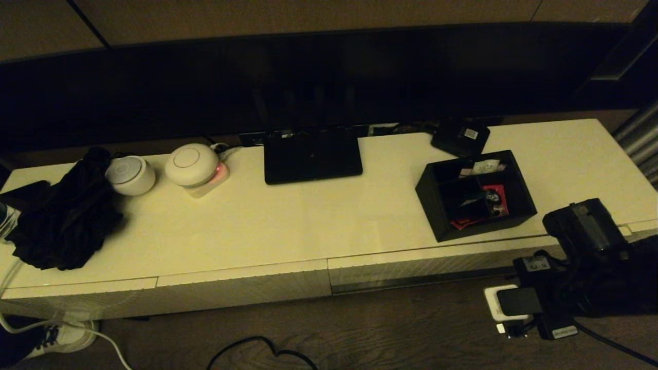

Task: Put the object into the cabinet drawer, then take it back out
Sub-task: Open the drawer

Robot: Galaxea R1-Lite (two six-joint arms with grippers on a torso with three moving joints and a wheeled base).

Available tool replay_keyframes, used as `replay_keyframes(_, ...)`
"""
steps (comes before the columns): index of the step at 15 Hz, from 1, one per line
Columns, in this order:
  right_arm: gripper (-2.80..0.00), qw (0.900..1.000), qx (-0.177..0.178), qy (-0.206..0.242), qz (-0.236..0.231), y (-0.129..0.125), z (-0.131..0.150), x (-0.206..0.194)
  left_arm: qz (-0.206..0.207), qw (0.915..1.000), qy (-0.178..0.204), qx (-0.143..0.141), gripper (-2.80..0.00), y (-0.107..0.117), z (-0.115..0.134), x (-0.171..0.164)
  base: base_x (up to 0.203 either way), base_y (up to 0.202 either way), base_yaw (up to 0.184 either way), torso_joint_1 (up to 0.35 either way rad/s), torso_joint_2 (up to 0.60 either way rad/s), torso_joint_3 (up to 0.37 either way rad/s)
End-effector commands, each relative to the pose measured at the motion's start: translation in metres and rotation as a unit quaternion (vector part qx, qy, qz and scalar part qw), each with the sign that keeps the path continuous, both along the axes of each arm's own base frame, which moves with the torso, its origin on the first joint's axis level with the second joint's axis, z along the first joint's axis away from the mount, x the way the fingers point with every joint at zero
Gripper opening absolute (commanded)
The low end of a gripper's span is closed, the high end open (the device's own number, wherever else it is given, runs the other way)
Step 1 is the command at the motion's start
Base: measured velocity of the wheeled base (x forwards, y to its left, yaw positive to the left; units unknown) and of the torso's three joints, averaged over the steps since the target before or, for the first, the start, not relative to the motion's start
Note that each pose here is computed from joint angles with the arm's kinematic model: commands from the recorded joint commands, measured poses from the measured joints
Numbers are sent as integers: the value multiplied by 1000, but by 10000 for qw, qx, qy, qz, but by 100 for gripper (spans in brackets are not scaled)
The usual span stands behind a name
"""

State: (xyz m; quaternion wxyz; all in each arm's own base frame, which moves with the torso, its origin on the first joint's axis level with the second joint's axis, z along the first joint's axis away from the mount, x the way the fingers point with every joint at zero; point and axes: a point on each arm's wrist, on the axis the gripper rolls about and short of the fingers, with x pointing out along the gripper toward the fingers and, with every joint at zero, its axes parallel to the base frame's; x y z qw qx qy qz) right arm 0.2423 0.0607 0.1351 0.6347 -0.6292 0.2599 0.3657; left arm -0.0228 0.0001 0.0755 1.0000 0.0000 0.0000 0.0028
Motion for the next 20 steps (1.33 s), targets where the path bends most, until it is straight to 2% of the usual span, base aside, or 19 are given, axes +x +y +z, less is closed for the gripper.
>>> replay_keyframes(1,-280,9995,-175,42,264,3,-24,9,3,10000,15,0,-280,0,-1,0,0,0,0,0,0,0)
replay_keyframes(8,-280,9987,-182,-224,428,16,-64,31,3,10000,15,0,-280,0,-1,0,0,0,0,0,0,0)
replay_keyframes(13,-280,9978,-328,-151,565,17,-70,32,3,10000,15,0,-280,0,-1,0,0,0,0,0,0,0)
replay_keyframes(16,-280,9976,-380,7,582,18,-83,36,3,10000,15,0,-280,0,-1,0,0,0,0,0,0,0)
replay_keyframes(18,-280,9975,-358,-100,602,21,-86,38,3,10000,15,0,-280,0,-1,0,0,0,0,0,0,0)
replay_keyframes(19,-171,9976,-337,-129,599,20,-85,37,3,10000,15,0,-280,0,-1,0,0,0,0,0,0,0)
replay_keyframes(20,0,9975,-326,-168,607,20,-81,35,3,10000,15,0,-280,0,-1,0,0,0,0,0,0,0)
